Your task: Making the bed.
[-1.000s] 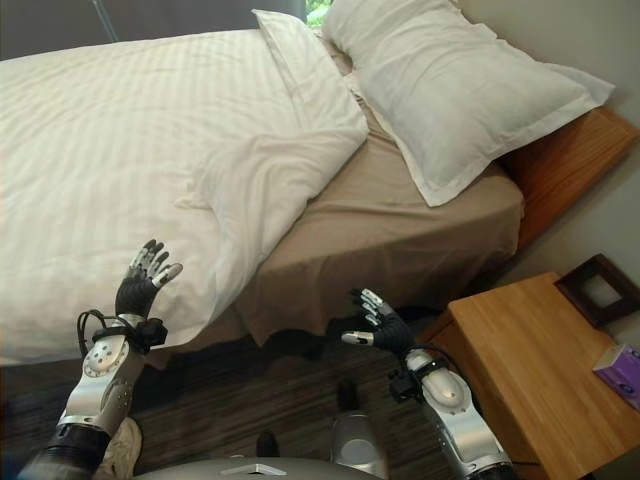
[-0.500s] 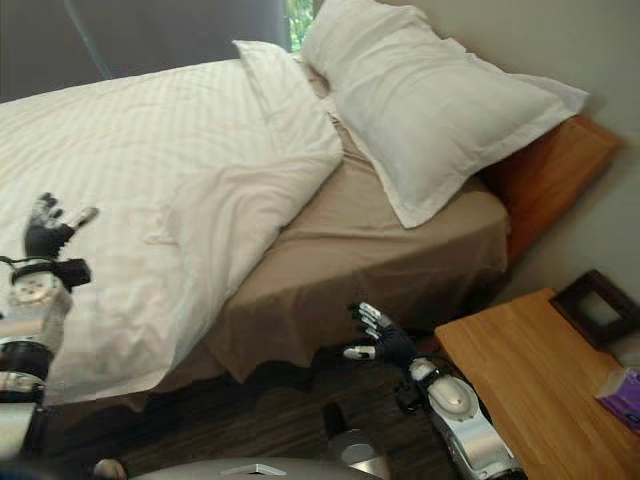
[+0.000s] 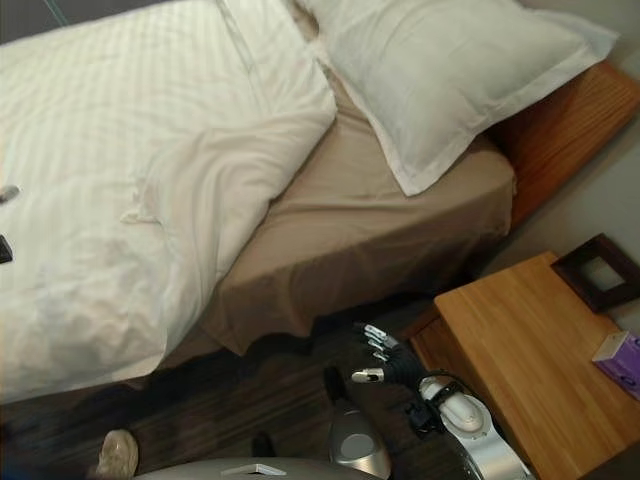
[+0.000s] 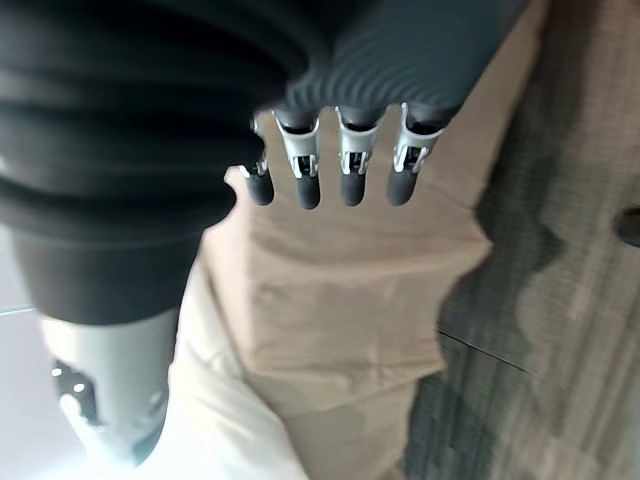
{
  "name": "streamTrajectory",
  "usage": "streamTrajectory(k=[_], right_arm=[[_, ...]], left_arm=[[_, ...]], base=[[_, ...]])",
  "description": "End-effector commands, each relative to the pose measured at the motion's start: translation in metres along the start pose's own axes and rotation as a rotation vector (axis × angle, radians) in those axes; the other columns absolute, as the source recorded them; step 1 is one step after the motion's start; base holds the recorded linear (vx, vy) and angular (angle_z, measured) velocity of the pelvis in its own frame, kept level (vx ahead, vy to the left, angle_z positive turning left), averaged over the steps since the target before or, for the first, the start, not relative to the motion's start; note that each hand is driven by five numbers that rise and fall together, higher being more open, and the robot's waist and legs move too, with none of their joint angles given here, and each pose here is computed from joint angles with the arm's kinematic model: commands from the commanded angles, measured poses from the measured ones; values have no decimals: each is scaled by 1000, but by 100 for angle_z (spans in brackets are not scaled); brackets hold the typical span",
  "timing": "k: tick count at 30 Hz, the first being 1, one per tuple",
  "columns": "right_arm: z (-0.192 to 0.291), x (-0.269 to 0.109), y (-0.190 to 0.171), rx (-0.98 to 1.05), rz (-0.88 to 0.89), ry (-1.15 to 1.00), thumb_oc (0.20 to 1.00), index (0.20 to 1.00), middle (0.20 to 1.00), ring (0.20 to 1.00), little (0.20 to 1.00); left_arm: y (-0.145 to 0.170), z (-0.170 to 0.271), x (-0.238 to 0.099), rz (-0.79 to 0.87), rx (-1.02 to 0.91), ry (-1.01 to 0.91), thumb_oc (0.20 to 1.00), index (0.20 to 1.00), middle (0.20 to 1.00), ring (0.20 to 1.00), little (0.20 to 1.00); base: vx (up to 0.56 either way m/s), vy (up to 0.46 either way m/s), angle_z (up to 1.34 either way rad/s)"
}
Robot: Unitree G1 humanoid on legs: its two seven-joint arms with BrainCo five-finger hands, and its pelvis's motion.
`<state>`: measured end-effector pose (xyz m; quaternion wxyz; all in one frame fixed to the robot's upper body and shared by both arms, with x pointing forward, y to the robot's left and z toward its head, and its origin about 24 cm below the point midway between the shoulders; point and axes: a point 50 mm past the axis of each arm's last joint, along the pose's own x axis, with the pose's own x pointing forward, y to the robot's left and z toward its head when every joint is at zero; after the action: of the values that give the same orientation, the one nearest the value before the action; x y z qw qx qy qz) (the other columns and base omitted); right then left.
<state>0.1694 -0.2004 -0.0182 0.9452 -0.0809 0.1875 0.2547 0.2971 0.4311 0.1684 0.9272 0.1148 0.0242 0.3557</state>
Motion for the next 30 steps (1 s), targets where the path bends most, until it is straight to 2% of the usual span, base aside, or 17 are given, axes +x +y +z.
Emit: streamTrajectory(k=[1, 3, 17, 19, 23, 30], right_arm=[[27, 8, -4, 3, 21, -136, 1000, 1000, 1000, 1000, 1000], [27, 8, -4, 8, 28, -133, 1000, 1000, 1000, 1000, 1000], [23, 4, -10, 66, -19, -132, 1000, 1000, 1000, 1000, 1000], [29, 7, -10, 52, 2, -155, 1000, 1000, 1000, 1000, 1000], [32, 7, -9, 61, 3, -170, 1000, 1000, 1000, 1000, 1000], [33, 10, -10, 116, -32, -194, 1000, 1000, 1000, 1000, 1000]], left_arm=[[6, 57, 8, 20, -27, -168, 1000, 1000, 1000, 1000, 1000], [-1, 74, 9, -7, -74, -223, 1000, 1000, 1000, 1000, 1000], [-9, 102, 10, -20, -108, -283, 1000, 1000, 1000, 1000, 1000], [-23, 121, 9, -57, -99, -326, 1000, 1000, 1000, 1000, 1000], [-33, 118, 10, -79, -126, -301, 1000, 1000, 1000, 1000, 1000], [-53, 104, 11, -139, -1, -233, 1000, 1000, 1000, 1000, 1000]], base=[[0, 0, 0], [-1, -40, -5], [-2, -28, -4], [-61, -86, -1], [-12, -26, 6], [-13, -12, -9]])
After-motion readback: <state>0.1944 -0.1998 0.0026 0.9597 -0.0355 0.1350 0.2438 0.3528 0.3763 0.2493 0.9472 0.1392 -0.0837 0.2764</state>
